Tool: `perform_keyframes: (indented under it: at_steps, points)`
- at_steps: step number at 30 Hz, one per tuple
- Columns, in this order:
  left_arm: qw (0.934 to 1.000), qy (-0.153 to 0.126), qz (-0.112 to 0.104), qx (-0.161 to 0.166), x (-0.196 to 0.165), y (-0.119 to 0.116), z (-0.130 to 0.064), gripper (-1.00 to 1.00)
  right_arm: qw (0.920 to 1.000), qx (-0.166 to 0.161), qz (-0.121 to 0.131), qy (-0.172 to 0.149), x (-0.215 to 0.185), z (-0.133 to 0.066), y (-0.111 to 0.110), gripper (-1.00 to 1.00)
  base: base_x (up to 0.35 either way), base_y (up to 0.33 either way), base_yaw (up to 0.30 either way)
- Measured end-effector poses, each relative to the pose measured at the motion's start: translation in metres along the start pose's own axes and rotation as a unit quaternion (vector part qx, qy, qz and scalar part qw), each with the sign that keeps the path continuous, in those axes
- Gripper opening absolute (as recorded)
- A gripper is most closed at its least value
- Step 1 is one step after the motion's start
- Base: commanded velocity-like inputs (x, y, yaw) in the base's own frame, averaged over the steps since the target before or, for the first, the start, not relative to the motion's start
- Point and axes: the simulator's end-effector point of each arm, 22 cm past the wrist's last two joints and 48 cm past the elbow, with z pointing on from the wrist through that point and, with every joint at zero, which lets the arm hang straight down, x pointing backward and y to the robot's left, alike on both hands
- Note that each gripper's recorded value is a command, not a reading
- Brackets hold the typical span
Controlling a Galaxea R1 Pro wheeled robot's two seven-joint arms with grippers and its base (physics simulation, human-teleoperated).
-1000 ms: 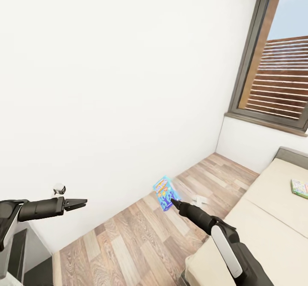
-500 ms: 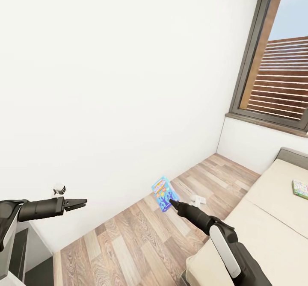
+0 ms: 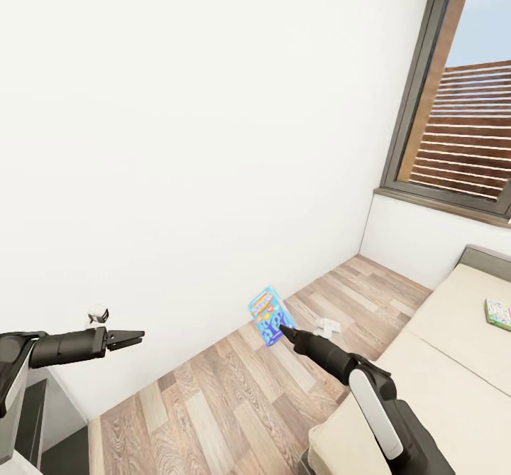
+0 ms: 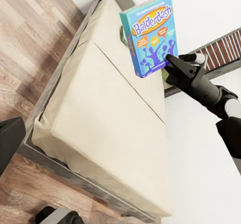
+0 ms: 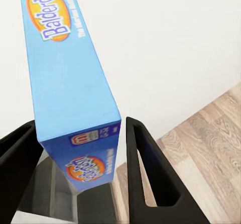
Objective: Put all the toys in the child's room - the three board games (two on the bed and one on the table), the two jigsaw puzzles on the table, and the tennis ball on the table - inside the toy box on the table in the child's room.
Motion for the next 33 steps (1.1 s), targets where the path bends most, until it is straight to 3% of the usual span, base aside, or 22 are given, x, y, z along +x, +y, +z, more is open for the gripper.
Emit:
perform_keyframes:
  at_steps: [9, 33]
  points:
    - [1.0000, 0.000, 0.000, 0.000, -0.0003, -0.0001, -0.0001, 1.00, 1.0000, 0.000, 0.001, 0.005, 0.0025, -0.0011, 0.0001, -1.00, 0.000, 0.000, 0.068]
    - [1.0000, 0.000, -0.001, 0.001, 0.0005, -0.0001, 0.0008, 1.00, 0.9999, -0.005, -0.012, -0.001, -0.0029, -0.0037, 0.0091, -1.00, 0.000, 0.000, 0.283]
